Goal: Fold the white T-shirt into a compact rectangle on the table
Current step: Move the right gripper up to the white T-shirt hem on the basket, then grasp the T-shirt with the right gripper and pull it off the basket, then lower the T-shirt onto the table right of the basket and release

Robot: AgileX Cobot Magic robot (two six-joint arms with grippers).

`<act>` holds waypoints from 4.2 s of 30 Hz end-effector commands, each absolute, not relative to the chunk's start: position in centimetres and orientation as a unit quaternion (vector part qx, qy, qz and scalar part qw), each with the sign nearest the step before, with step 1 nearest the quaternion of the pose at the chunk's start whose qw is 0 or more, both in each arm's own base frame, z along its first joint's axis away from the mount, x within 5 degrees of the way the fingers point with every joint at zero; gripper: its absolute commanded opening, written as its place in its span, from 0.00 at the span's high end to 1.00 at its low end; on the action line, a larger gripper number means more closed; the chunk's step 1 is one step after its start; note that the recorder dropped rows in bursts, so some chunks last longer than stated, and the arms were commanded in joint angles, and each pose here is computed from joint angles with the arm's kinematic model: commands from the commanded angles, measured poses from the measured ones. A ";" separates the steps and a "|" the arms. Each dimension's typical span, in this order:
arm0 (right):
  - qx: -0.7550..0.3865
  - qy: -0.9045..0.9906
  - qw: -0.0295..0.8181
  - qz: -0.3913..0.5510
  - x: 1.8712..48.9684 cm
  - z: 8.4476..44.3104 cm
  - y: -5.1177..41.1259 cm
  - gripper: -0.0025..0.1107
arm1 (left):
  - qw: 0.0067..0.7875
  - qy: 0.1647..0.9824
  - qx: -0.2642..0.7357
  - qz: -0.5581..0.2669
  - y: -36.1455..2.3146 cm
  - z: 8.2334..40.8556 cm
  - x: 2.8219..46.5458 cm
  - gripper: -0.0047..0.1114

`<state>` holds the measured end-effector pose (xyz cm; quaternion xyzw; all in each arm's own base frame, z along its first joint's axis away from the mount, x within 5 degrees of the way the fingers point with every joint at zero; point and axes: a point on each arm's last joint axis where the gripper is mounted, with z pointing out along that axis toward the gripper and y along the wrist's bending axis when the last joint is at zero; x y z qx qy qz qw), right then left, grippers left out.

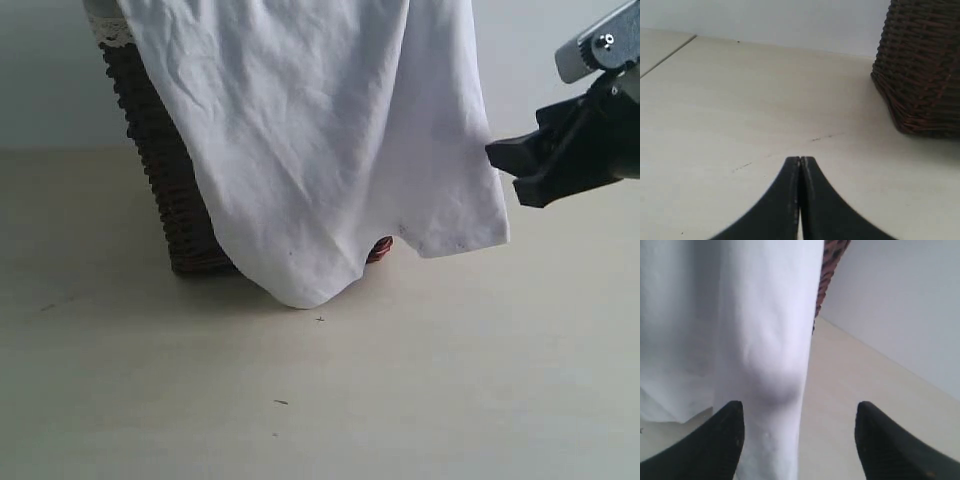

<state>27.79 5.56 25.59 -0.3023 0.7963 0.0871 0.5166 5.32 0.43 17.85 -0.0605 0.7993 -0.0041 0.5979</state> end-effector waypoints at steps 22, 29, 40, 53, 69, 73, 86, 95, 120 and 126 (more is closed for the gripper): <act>-0.365 0.720 0.566 0.166 28.3 29.1 7.5 0.98 | 0.607 0.792 -0.060 -0.006 0.4 18.1 5.3 0.96; -0.394 0.637 0.645 0.150 27.0 35.8 7.8 0.98 | 0.607 0.792 -0.060 -0.006 0.4 18.1 5.3 0.96; -0.365 0.569 0.723 0.142 27.3 42.6 7.7 0.98 | 0.607 0.792 -0.060 -0.006 0.4 18.1 5.3 0.96; -0.375 0.440 0.811 0.086 24.6 52.9 7.5 0.98 | 0.607 0.792 -0.060 -0.006 0.4 18.1 5.3 0.96; -0.316 0.284 0.905 -0.020 14.2 64.1 5.8 0.98 | 0.607 0.792 -0.060 -0.006 0.4 18.1 5.3 0.96; -0.314 0.257 0.914 -0.028 12.3 65.3 5.6 0.98 | 0.607 0.792 -0.060 -0.006 0.4 18.1 5.3 0.96; -0.293 0.273 0.912 0.090 11.0 65.8 5.8 0.98 | 0.607 0.792 -0.060 -0.006 0.4 18.1 5.3 0.96; -0.321 0.374 0.864 0.101 13.1 64.2 6.3 0.98 | 0.607 0.792 -0.060 -0.006 0.4 18.1 5.3 0.96; -0.501 0.783 0.355 0.101 24.1 41.0 6.3 0.98 | 0.607 0.792 -0.059 -0.006 0.4 18.1 5.3 0.96; -0.562 0.753 0.301 0.164 23.9 35.0 7.1 0.98 | 0.607 0.792 -0.059 -0.006 0.4 18.1 5.3 0.96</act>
